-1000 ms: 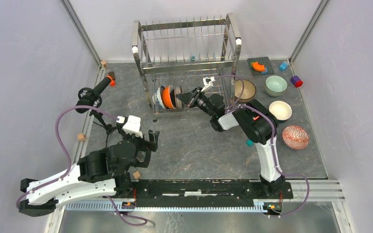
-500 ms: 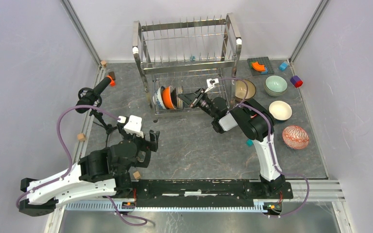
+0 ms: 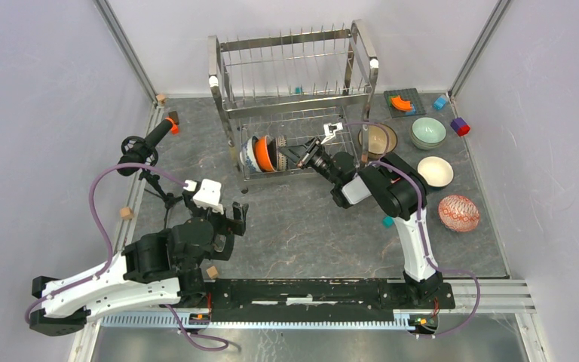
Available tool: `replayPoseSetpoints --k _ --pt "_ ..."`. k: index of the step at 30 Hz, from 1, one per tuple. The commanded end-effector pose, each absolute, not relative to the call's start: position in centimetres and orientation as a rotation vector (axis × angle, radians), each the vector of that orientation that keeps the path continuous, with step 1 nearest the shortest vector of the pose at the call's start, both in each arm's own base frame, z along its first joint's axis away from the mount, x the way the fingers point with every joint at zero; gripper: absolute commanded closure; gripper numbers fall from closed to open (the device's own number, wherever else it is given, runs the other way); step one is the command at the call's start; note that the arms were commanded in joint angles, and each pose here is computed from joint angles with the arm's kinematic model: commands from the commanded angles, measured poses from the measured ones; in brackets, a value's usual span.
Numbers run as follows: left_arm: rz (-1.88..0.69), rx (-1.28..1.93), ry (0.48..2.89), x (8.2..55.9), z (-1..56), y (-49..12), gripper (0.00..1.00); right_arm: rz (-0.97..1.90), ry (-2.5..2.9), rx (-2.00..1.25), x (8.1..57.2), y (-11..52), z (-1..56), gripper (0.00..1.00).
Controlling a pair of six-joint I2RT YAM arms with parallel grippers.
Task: Unload the bowls from the dish rack
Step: Pick up the bowl from the dish rack.
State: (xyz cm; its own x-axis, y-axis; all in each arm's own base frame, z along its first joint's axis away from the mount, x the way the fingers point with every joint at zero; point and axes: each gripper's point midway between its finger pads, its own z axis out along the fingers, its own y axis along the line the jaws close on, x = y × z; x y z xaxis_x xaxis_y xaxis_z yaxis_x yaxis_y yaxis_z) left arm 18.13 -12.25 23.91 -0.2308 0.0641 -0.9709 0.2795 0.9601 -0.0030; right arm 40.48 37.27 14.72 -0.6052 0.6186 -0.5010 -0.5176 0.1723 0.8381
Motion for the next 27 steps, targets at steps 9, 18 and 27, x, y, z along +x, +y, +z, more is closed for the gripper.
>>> replayPoseSetpoints --k 9,18,27 --pt "-0.178 0.253 1.777 18.5 24.3 -12.1 0.04 1.78 1.172 0.089 37.6 33.9 24.7 1.0" --pt "-0.137 0.228 1.777 18.8 24.0 -11.8 0.05 1.76 1.18 0.114 37.6 32.7 23.8 1.0" --pt "-0.039 0.028 1.735 21.4 24.8 -13.1 0.08 1.751 1.205 0.075 36.9 32.4 23.4 1.0"
